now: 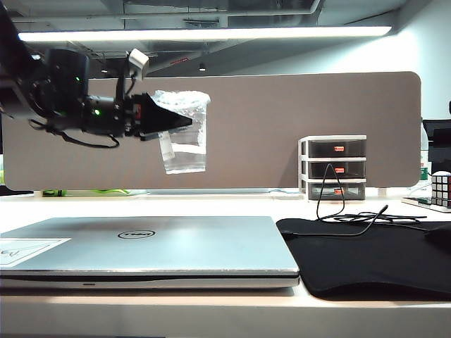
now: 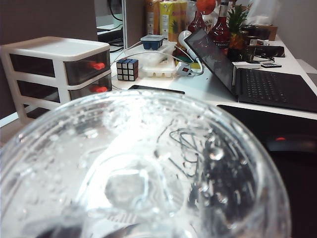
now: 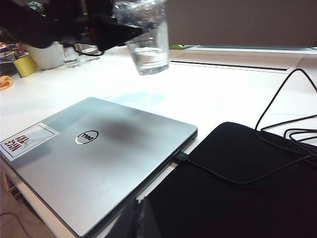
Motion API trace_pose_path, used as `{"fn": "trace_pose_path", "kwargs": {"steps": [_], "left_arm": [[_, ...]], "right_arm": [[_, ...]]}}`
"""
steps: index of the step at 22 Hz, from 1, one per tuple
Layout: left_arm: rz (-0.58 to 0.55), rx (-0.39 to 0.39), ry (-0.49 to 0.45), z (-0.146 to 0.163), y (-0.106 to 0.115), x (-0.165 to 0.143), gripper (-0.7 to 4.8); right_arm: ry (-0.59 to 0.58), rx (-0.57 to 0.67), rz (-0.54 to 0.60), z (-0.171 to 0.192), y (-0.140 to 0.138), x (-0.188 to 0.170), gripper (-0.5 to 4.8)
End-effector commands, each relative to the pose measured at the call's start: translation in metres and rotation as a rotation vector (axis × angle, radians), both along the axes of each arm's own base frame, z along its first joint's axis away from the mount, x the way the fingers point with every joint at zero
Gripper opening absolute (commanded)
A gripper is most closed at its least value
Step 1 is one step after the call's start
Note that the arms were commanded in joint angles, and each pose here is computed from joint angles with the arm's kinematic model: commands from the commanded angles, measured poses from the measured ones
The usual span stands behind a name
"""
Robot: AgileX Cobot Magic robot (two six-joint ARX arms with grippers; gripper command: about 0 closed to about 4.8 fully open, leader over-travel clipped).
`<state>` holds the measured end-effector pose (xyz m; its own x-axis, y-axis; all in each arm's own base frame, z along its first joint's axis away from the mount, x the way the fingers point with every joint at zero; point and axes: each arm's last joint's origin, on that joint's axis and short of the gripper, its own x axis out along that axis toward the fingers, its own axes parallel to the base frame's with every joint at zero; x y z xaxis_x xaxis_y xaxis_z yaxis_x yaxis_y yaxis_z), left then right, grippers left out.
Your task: Pick up the coffee cup and place it over the laptop.
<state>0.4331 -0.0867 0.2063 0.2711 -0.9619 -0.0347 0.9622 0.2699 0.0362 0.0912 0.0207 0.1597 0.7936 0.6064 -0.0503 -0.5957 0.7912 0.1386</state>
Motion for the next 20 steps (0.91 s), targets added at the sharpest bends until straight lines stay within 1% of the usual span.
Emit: {"fn": "trace_pose_path", "kwargs": {"steps": [1,4,5,6,7,10,13,14,17,20], "left_arm": [[0.015,0.004,-0.042,0.011,0.004,-0.017,2.73],[0.021,0.01,-0.043,0.014,0.006,-0.035,2.78],[0.027,0.012,-0.038,0.016,0.008,-0.046,2.78],[0.057,0.017,-0.032,0.016,0.01,-0.057,2.78],[0.069,0.022,-0.033,0.015,0.01,-0.063,2.78],[0.088,0.033,-0.017,0.01,0.013,-0.082,2.78],[0.116,0.068,0.009,-0.01,0.018,-0.111,2.78],[0.116,0.077,0.034,-0.02,0.018,-0.118,2.79],[0.113,0.09,0.077,-0.034,0.02,-0.128,2.79],[0.109,0.105,0.056,-0.045,0.021,-0.137,2.81]], "right_arm": [[-0.009,-0.002,0.001,-0.001,0.0,0.0,-0.06],[-0.008,-0.002,0.001,-0.001,0.0,0.0,-0.06],[-0.009,-0.002,0.001,-0.001,0.0,0.0,-0.06],[-0.008,-0.002,0.001,-0.001,0.0,0.0,-0.06],[-0.008,-0.002,0.001,-0.001,0.0,0.0,-0.06],[-0.008,-0.002,0.001,-0.001,0.0,0.0,-0.06],[-0.008,-0.002,0.001,-0.001,0.0,0.0,-0.06],[-0.007,-0.002,0.001,-0.001,0.0,0.0,-0.06],[-0.007,-0.002,0.002,-0.001,0.0,0.0,-0.06],[-0.007,-0.002,0.005,-0.001,0.0,0.0,-0.06]]}}
